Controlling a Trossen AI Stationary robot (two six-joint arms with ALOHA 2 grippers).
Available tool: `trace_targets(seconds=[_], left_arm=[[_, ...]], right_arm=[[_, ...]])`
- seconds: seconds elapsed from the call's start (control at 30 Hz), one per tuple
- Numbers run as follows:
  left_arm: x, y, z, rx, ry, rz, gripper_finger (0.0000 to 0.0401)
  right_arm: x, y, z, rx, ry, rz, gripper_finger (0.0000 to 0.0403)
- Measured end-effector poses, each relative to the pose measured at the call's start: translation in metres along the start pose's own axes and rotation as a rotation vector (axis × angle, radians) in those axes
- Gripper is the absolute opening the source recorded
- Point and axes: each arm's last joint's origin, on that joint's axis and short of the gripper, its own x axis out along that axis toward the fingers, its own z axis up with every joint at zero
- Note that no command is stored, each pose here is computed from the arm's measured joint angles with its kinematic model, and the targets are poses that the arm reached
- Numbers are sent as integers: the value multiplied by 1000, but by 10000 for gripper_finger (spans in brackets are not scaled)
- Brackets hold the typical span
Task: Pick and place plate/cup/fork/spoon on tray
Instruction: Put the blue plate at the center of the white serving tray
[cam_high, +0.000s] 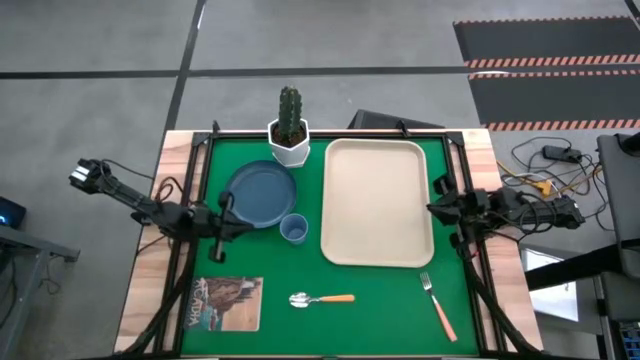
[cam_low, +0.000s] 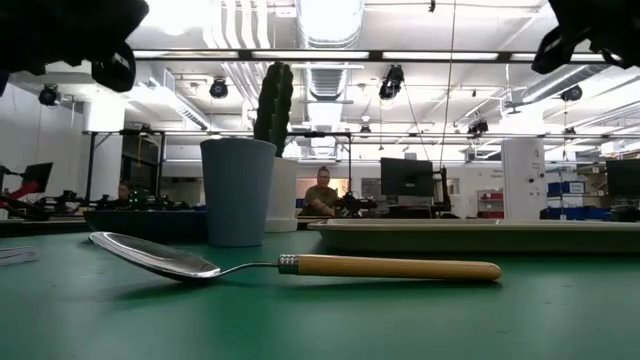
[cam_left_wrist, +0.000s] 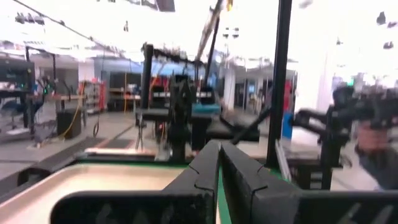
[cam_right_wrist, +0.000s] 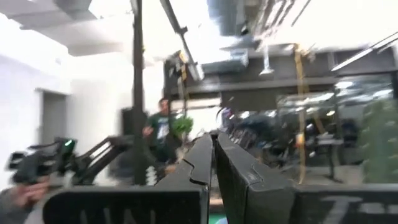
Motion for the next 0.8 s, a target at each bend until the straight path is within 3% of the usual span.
trace_targets(seconds=[0.5, 0.8], left_arm=[[0, 0, 11, -45, -97, 3, 0], [-1, 1, 25, -177, -246, 6, 0]], right_arm=[[3, 1, 22, -53, -105, -10, 11], [5, 6, 46, -80, -175, 137, 11]])
